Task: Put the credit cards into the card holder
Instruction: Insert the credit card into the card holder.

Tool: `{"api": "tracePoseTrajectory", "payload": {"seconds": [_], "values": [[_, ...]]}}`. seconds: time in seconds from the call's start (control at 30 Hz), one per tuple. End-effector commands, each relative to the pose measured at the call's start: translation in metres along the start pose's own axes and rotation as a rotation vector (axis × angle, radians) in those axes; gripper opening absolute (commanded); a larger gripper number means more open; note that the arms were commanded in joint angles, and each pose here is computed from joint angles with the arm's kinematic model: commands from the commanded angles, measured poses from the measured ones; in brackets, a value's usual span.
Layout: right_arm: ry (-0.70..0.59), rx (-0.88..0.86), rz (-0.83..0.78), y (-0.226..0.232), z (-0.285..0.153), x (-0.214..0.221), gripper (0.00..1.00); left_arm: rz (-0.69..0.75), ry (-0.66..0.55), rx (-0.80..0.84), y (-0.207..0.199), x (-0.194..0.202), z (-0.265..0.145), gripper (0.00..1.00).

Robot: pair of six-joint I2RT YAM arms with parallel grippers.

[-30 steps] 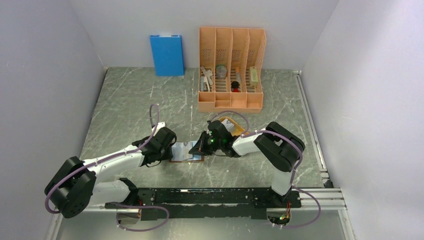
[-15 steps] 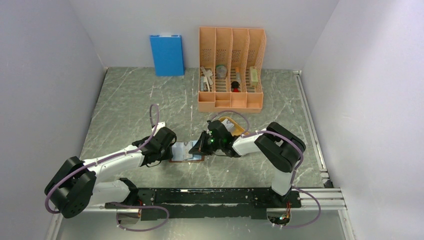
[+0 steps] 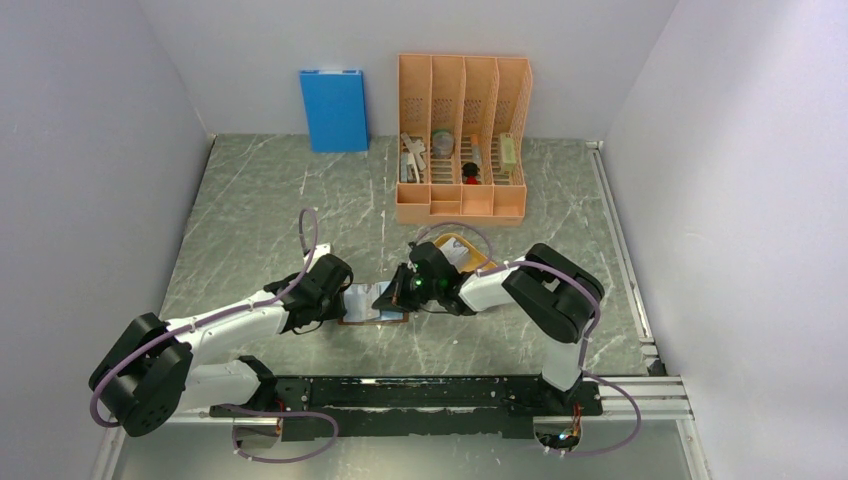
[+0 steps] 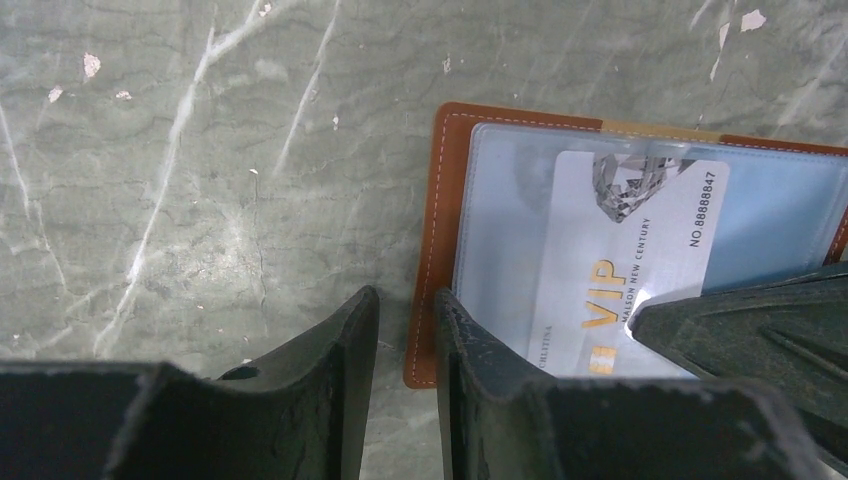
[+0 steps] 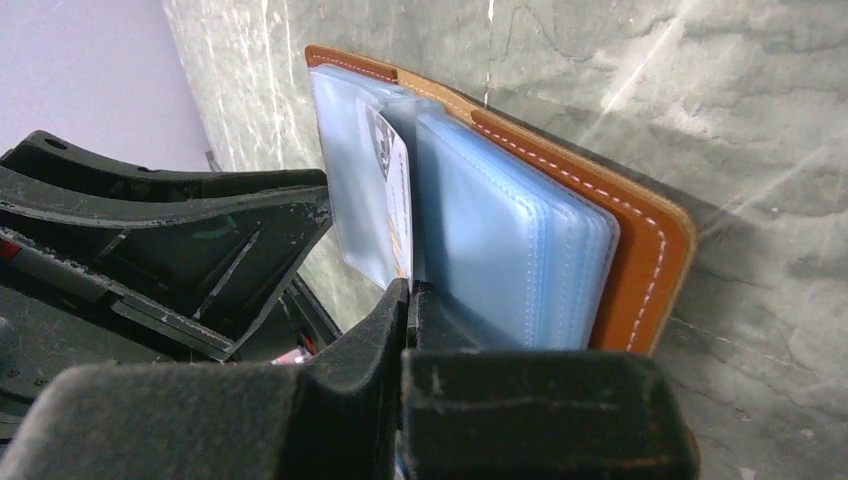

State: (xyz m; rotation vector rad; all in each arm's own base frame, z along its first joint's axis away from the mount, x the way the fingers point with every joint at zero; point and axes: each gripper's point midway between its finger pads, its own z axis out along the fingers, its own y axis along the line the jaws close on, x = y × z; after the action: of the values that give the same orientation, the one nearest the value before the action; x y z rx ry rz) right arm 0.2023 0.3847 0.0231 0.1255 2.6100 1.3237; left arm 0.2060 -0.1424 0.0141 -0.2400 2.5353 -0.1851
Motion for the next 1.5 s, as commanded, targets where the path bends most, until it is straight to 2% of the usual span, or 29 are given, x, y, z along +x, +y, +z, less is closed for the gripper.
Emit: {"api": "tracePoseTrajectory", "payload": {"seconds": [0.0, 0.33, 0.4, 0.6, 0.7, 0.87, 1.47], "values": [[0.049, 0.073, 0.011, -0.02, 0.007, 0.019, 0.0, -0.001, 0.084, 0.027, 0.001, 0.024, 0.003, 0.33], [0.087, 0.069, -0.009, -0.015, 0.006, 0.03, 0.0, -0.004, 0.081, 0.026, 0.001, 0.022, 0.002, 0.33], [0.086, 0.084, -0.019, -0.016, 0.004, 0.03, 0.05, -0.003, 0.077, 0.023, 0.002, 0.021, 0.001, 0.33], [0.077, 0.106, -0.043, -0.012, 0.0, 0.026, 0.29, -0.006, 0.074, 0.023, 0.003, 0.021, -0.001, 0.34], [0.073, 0.115, -0.052, -0.011, -0.001, 0.024, 0.34, -0.009, 0.074, 0.028, 0.002, 0.021, -0.001, 0.33], [0.077, 0.114, -0.072, -0.008, 0.0, 0.022, 0.35, -0.009, 0.074, 0.04, 0.0, 0.021, -0.002, 0.32], [0.149, 0.127, -0.139, 0.003, 0.019, 0.031, 0.36, -0.014, 0.075, 0.09, -0.01, 0.019, -0.004, 0.19]]}}
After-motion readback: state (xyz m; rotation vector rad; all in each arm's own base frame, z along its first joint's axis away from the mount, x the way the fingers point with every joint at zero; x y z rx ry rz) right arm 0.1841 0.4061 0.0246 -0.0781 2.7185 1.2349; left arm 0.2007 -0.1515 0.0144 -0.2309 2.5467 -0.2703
